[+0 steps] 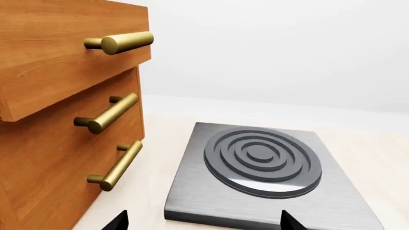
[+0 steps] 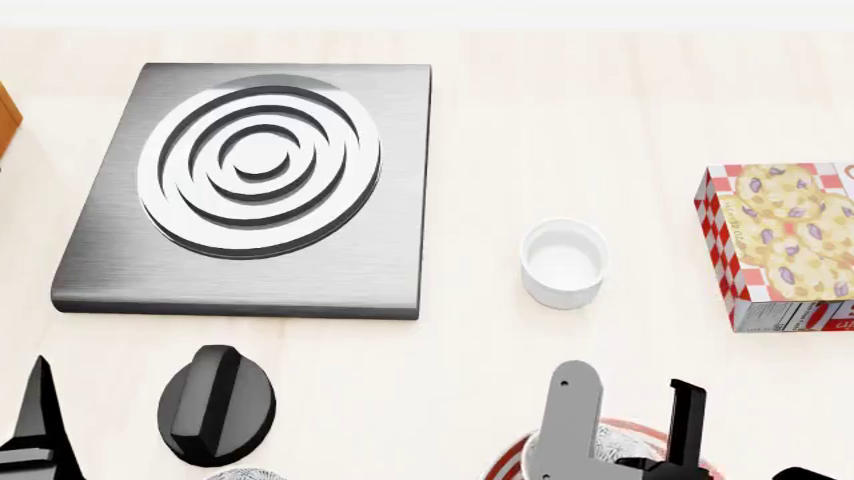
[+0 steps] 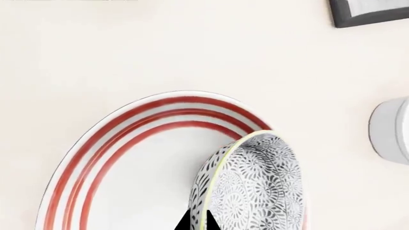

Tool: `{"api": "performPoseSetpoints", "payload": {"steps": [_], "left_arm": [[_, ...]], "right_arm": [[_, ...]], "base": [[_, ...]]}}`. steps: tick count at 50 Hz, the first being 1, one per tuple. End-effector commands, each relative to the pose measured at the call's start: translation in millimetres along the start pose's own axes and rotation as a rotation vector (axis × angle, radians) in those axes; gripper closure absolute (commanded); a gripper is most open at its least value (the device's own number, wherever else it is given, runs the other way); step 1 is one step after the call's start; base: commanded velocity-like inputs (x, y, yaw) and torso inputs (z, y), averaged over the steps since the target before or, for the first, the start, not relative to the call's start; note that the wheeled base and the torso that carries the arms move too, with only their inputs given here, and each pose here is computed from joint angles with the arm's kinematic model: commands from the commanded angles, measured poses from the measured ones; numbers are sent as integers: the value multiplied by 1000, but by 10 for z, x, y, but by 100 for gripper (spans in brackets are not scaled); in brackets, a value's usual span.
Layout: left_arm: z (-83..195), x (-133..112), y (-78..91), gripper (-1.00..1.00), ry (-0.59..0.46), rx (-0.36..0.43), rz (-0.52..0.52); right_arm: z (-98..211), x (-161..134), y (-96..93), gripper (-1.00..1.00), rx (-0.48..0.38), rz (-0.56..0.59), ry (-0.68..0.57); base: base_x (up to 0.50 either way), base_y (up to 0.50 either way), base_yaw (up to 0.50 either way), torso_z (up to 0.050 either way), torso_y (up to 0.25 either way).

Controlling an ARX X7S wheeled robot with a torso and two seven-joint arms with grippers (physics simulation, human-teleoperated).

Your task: Pick the akita bowl on the ramekin and place it on the plate.

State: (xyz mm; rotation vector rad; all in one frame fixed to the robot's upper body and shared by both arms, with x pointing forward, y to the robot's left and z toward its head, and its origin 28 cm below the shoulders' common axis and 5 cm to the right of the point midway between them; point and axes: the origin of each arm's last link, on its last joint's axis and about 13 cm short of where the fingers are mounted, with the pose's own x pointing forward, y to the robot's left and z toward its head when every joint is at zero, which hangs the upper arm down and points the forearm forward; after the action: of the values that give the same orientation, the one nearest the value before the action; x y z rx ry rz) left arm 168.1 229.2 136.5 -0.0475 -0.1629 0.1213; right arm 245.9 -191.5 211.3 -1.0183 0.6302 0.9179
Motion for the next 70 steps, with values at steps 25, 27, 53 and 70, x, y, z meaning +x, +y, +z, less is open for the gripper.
{"api": "performPoseSetpoints", "payload": {"steps": [25,27,53,70], "left_arm": [[7,7,9,-100,-6,4,4],[1,8,8,-100,-5,3,3],[-2,-4,-1,-100,1,3,-3],[24,2,6,-100,9,-5,0]], "right_arm": [[-26,119,163,100,45,68,-5],[-21,139,167,100,43,66,-7],[18,139,157,-100,35,20,-49],[209,-253,69,-100,-10,-26,-29]], "base": [[0,0,0,0,0],[0,0,0,0,0],[0,0,0,0,0],[0,0,0,0,0]]}}
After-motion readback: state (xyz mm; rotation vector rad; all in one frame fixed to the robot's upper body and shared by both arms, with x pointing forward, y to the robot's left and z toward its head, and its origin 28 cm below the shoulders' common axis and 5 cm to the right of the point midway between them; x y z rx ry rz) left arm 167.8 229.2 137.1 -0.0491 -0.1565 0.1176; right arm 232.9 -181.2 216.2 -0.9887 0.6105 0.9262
